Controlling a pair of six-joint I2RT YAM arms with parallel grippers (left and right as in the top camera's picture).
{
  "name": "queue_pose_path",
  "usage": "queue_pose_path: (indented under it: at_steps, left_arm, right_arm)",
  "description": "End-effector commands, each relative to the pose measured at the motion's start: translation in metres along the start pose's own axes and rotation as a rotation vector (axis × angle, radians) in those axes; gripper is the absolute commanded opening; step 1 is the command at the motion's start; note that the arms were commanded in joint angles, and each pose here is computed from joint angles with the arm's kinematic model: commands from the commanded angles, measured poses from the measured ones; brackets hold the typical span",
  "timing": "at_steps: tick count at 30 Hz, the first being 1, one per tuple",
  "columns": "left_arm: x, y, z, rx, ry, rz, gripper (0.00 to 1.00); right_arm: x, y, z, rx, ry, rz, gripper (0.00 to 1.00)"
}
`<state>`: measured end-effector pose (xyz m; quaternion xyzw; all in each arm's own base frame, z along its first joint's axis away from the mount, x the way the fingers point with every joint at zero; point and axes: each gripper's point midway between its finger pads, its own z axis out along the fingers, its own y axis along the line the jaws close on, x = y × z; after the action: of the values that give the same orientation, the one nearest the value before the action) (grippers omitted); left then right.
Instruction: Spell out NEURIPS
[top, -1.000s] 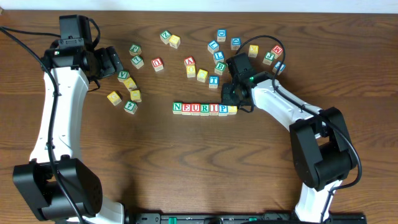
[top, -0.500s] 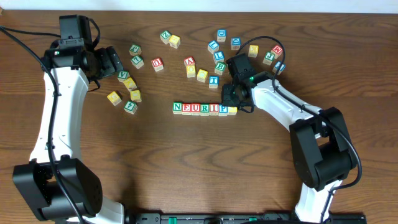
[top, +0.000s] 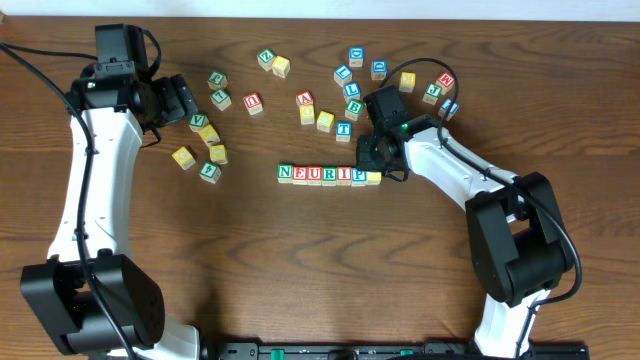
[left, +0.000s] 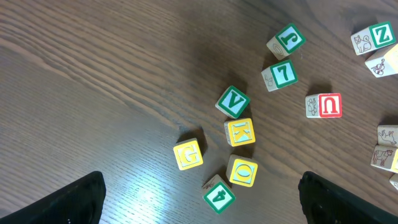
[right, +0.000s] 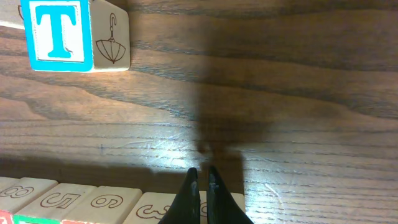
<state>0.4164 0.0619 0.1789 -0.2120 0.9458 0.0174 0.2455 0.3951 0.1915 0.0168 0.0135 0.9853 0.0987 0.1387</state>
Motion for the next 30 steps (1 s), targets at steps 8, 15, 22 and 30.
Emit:
queue_pose_path:
  at_steps: [8,15,22,30]
  left_arm:
    - [-0.001,0.002,0.003,-0.011,0.004,-0.003,0.97]
    - [-0.001,0.002,0.003,-0.011,0.004,-0.003,0.98]
    - [-0.001,0.002,0.003,-0.011,0.004,-0.003,0.98]
    - [-0.001,0.002,0.003,-0.011,0.003,-0.003,0.98]
  right_arm:
    - [0.004,0.004,0.002,-0.015,0.02,-0.016,0.01]
    - [-0.014,0.004,0.0,-0.031,-0.04,-0.012,0.06]
    - [-0.063,0.001,-0.04,-0.038,-0.109,-0.022,0.06]
    - [-0.074,0.013,-0.123,-0.057,-0.168,-0.079,0.11]
